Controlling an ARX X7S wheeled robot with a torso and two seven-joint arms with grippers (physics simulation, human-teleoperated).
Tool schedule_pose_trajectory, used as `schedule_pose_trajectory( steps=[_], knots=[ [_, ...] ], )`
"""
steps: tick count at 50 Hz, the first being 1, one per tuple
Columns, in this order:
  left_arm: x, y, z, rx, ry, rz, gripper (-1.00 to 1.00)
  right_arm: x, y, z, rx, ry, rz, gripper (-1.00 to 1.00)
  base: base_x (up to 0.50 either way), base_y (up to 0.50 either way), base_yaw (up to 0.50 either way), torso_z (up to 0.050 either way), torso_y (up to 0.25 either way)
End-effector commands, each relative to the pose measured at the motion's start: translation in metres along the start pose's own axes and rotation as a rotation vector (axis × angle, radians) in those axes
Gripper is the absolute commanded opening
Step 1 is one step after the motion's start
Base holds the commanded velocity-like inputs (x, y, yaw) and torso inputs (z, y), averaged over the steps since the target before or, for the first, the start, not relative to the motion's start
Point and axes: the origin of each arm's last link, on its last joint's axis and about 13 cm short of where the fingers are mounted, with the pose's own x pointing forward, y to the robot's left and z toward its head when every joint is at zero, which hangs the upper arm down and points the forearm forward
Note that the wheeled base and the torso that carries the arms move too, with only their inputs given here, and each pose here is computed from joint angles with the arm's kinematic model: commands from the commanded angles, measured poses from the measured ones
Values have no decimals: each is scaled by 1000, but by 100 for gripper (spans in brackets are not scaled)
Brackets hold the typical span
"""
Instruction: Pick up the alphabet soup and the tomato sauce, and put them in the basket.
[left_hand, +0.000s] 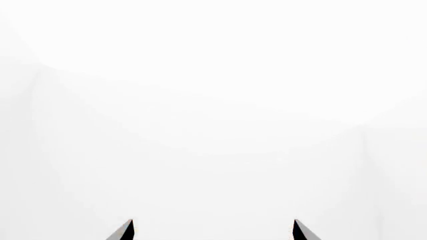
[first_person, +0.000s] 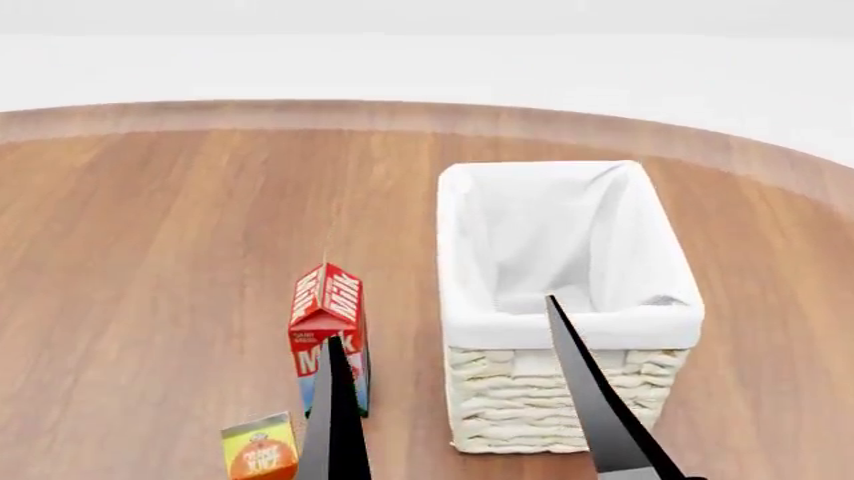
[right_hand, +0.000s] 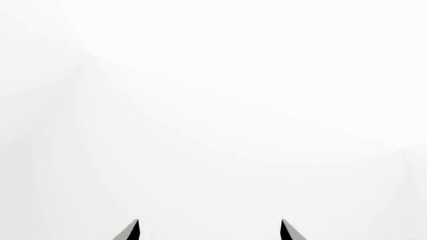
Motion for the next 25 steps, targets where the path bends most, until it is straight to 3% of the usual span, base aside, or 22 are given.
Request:
schedule_pose_trajectory(
  steps=[1,19,25],
  knots=[
    [-1,0,-1,3,2,-1,100,0,0,-1,3,4,-1,100,477,0,0,0,0],
    [0,-1,0,4,3,-6,100,0,1,-1,2,9,4,100,449,0,0,0,1],
    [-1,-1,0,4,4,-5,100,0,1,1,5,3,11,100,43,0,0,0,0]
  ],
)
